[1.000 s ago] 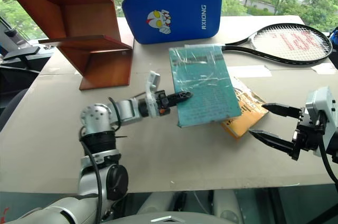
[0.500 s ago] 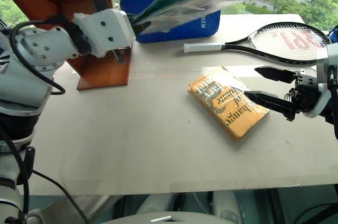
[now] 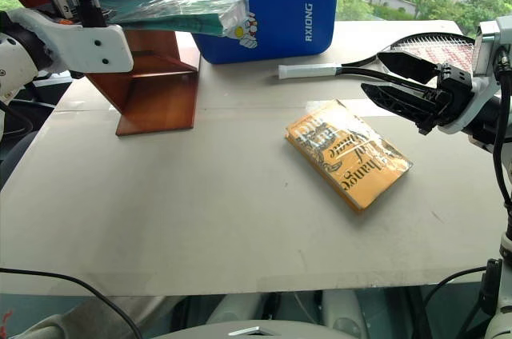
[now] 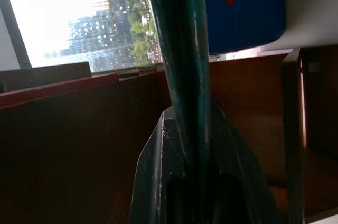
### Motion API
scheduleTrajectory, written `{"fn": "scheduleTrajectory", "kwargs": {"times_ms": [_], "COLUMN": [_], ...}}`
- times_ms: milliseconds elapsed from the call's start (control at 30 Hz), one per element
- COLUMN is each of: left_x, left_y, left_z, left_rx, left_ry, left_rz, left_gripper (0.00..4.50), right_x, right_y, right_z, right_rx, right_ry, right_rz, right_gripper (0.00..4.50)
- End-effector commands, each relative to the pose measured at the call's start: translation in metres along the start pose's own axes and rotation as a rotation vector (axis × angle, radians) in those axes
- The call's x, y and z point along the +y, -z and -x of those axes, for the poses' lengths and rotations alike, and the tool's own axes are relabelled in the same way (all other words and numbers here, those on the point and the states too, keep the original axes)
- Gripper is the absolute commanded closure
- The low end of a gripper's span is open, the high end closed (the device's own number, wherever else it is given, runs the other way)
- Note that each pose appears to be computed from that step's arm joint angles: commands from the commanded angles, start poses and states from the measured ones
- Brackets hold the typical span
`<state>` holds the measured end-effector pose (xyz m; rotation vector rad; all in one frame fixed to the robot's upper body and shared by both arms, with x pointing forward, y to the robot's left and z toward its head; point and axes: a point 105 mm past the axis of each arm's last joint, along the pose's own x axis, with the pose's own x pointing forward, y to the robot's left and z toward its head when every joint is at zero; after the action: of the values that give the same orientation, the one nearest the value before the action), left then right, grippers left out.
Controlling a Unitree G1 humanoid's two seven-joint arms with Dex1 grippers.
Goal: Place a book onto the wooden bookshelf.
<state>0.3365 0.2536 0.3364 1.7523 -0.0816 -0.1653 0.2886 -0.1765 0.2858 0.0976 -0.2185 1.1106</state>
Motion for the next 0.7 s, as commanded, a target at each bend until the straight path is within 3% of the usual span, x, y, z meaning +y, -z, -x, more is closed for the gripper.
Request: {"fn": "scheduleTrajectory", "kwargs": {"times_ms": [33, 233, 367, 567, 700], "left_x": [0.009, -0.008, -0.023, -0.027, -0.024], "left_y": [0.024, 0.040, 0.047, 0.061, 0.064], "left_z": [0.012, 0.016, 0.018, 0.026, 0.031], "left_rx": [0.098, 0.167, 0.212, 0.292, 0.314], "left_ry": [-0.006, 0.081, 0.131, 0.129, 0.089], "left_rz": [-0.012, 0.055, 0.112, 0.145, 0.175], "left_gripper": [4.41, 4.41, 3.04, 0.28, 0.13], "right_x": [0.000, 0.000, -0.001, -0.004, -0.008], "right_y": [-0.009, -0.010, -0.013, -0.015, -0.016], "right_z": [-0.003, -0.004, -0.004, -0.002, -0.001], "right_rx": [-0.014, -0.015, -0.032, -0.041, -0.050], "right_ry": [0.024, 0.044, 0.051, 0.068, 0.080], "right_rz": [0.065, 0.080, 0.092, 0.097, 0.099], "right_gripper": [0.00, 0.00, 0.00, 0.00, 0.00]}}
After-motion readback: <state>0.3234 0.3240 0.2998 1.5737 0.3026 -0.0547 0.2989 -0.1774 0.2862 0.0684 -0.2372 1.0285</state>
